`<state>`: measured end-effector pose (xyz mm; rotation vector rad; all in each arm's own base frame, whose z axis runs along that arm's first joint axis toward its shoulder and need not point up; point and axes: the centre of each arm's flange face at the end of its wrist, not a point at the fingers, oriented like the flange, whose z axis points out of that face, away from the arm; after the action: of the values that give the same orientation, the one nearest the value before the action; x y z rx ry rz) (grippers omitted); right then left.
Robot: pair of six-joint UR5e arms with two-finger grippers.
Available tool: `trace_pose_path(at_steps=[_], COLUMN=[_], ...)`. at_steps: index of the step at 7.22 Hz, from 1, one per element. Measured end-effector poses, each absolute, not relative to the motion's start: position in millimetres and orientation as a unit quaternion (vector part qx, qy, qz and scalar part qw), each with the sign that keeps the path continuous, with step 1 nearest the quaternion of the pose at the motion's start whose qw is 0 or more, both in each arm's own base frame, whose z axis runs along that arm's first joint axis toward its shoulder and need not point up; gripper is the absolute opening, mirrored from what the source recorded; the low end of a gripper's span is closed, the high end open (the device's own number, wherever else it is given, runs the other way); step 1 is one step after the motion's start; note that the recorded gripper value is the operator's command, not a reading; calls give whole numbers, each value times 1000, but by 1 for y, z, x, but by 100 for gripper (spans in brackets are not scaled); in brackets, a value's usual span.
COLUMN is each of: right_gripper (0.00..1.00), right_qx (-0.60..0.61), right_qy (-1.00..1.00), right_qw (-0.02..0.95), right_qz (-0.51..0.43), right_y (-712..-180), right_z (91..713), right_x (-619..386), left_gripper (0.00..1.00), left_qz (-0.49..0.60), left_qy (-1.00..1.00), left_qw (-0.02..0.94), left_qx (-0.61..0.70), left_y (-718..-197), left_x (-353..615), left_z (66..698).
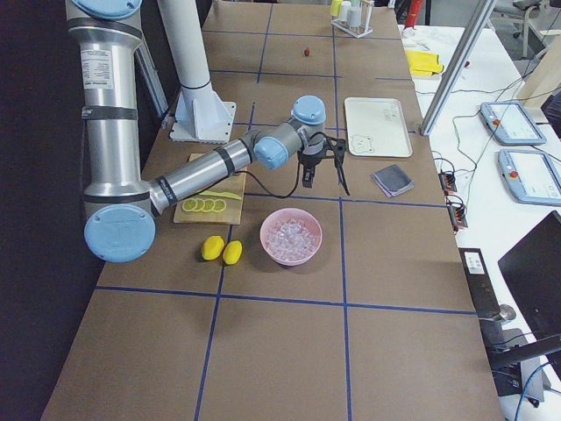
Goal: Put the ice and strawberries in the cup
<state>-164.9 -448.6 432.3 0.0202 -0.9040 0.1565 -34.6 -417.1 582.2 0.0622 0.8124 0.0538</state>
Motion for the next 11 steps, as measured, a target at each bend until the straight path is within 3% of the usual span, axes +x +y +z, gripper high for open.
trace_pose_path(at_steps=[2,6,11], right_gripper=[83,86,81], right_qx=[0,-54,-81], right_qy=[-396,-369,-351], right_qw=[915,911,917], right_qz=[75,175,174], right_y=[-423,-430,-432], right_z=[484,517,543], right_x=[-142,-150,-173], left_gripper=[100,100,100], left_qz=[26,28,28], left_qy=[395,395,395], left_qw=[918,917,918], left_qx=[31,36,36], left_y=[-417,-417,-417], left_x=[-35,-35,-35], left_z=[582,576,576])
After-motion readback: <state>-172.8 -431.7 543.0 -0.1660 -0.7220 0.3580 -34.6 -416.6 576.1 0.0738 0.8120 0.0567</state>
